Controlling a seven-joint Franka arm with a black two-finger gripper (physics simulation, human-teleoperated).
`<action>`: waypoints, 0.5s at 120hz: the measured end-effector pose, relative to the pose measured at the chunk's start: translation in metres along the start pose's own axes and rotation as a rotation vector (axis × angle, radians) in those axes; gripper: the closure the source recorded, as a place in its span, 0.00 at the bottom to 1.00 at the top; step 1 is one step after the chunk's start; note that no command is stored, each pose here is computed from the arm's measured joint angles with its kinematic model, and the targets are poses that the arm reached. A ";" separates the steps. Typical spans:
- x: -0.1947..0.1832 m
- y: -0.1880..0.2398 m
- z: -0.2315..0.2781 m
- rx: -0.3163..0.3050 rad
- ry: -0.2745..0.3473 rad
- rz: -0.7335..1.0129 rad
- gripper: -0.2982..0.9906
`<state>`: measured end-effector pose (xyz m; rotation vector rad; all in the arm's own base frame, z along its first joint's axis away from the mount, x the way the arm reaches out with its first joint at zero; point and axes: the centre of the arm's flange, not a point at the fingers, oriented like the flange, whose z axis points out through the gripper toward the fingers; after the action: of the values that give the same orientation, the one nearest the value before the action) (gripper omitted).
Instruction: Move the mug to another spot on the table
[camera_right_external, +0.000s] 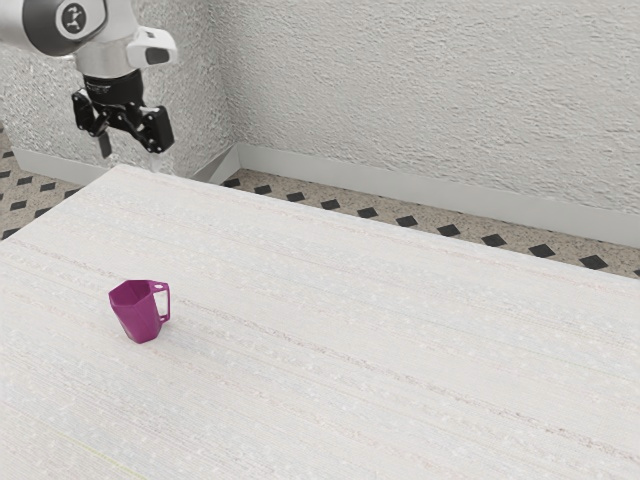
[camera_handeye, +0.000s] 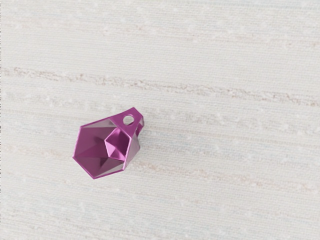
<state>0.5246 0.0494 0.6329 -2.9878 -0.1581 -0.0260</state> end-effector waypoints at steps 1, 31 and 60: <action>0.000 0.000 0.000 0.000 0.000 -0.001 0.23; -0.001 0.004 0.032 0.002 -0.052 -0.004 0.23; -0.021 0.028 0.123 0.010 -0.220 0.064 0.23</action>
<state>0.5075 0.0381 0.5061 -2.9772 -0.0859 0.3100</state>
